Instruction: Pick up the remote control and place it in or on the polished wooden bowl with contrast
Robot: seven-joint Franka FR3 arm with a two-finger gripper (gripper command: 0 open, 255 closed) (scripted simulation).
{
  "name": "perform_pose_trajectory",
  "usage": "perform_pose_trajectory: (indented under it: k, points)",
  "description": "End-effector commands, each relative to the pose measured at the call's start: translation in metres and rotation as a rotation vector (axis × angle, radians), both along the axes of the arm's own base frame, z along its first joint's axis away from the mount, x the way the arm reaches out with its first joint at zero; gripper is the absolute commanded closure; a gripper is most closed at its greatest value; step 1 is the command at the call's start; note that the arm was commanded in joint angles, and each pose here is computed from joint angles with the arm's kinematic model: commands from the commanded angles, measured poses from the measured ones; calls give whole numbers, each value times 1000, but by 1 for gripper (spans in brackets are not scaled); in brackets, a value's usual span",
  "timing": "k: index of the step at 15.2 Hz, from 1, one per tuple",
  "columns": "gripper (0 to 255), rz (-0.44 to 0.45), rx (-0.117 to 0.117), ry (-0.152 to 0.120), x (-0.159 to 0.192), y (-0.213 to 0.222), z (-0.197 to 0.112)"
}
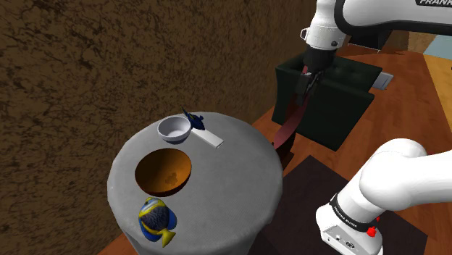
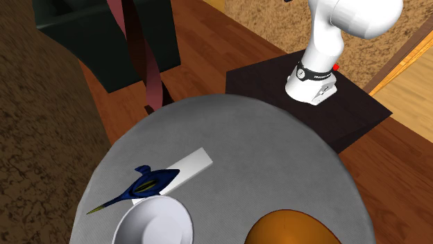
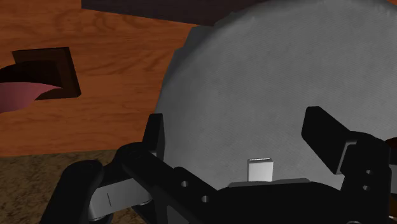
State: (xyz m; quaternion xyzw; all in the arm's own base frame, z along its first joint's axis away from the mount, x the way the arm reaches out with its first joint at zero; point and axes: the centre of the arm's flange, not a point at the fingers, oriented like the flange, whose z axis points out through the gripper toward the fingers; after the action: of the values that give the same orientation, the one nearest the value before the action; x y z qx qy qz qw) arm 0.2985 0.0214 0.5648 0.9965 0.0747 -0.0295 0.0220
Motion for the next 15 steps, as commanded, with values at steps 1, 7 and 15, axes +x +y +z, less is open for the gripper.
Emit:
perform_pose_trajectory:
  k: [1, 7, 15]
  points:
    - [0, 0, 0, 0, 0, 0, 0]
    - [0, 9, 6, -9, 52, 28, -50]
    - [0, 21, 15, -21, 122, 67, -116]
